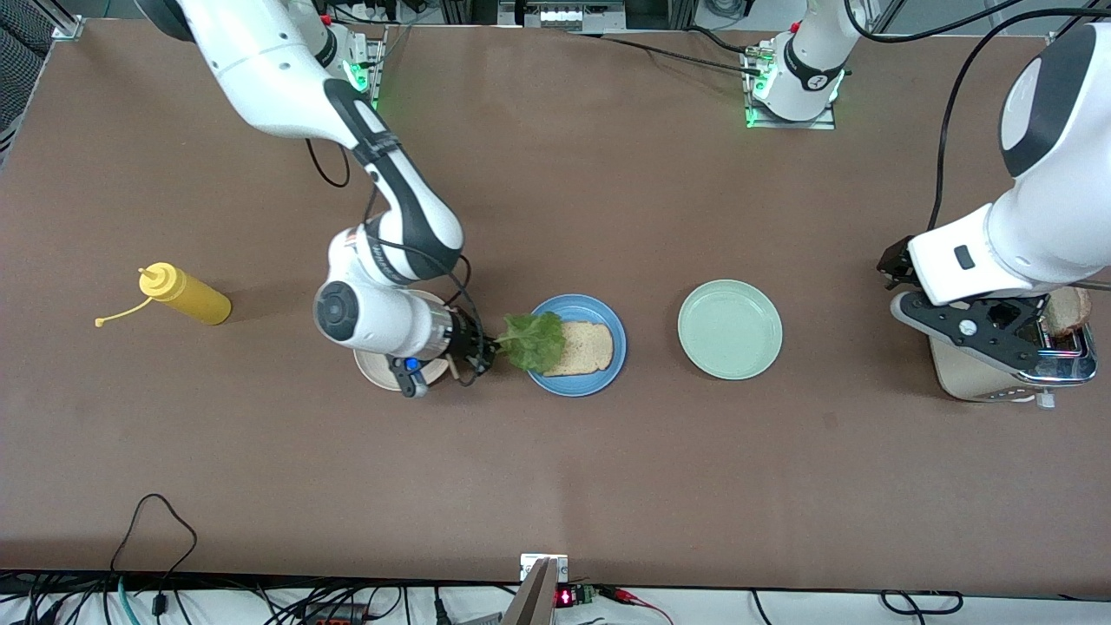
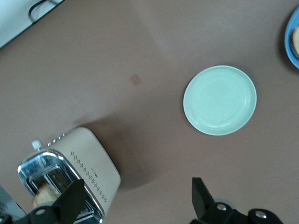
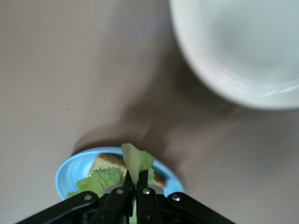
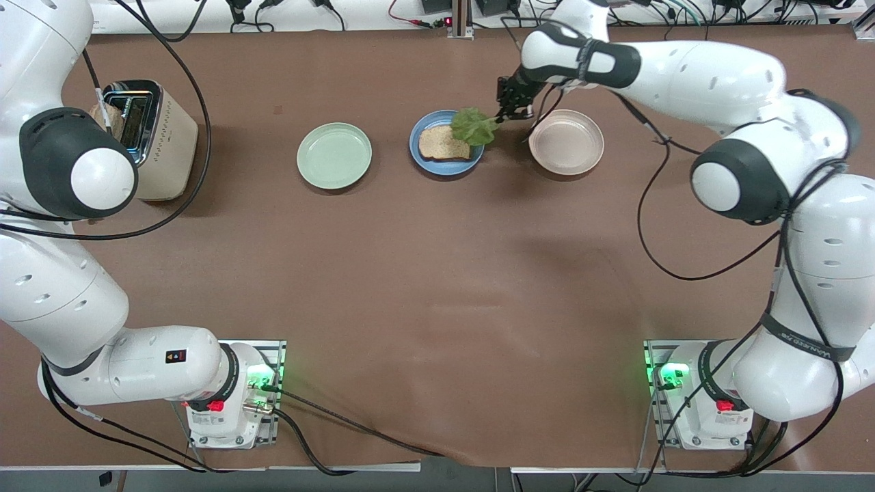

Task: Make sandwich in blue plate with both arms
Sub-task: 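Lay the lettuce on the bread and open the right gripper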

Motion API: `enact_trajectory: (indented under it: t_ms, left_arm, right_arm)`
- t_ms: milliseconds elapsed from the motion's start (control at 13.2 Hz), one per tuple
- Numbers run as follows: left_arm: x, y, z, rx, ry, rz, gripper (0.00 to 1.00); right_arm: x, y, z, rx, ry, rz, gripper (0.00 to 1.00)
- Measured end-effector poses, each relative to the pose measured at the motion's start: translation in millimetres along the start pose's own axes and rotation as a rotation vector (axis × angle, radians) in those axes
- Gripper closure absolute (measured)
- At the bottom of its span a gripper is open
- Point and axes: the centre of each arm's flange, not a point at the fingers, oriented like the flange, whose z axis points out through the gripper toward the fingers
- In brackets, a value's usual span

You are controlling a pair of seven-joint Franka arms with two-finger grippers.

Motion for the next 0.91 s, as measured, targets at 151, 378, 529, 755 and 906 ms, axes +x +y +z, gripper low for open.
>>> enact_trajectory:
  t_ms: [151,378,529,755,906]
  left_arm:
    - [-1,-8,4,-0.003,-0.005,-0.063,0.0]
    - [-2,-9,5,-0.013,-0.005,-0.1,0.0]
    - [-2,-11,5,-0.029,-0.004,-0.118,0.0]
    - [-3,-13,6,-0.032,-0.004,-0.128,0.0]
    - [-3,-12,6,-0.033,-0.005,-0.129,0.0]
  right_arm:
    - [-11,-6,19,0.012,-0.049,0.039,0.96]
    - [-31,-7,42,0.018,-0.064,0.05,0.96]
    - [-50,-3,64,0.008,-0.062,0.036,0.95]
    - [-56,1,77,0.006,-0.056,0.031,0.75]
    - [-50,-6,66,0.022,-0.038,0.018,0.55]
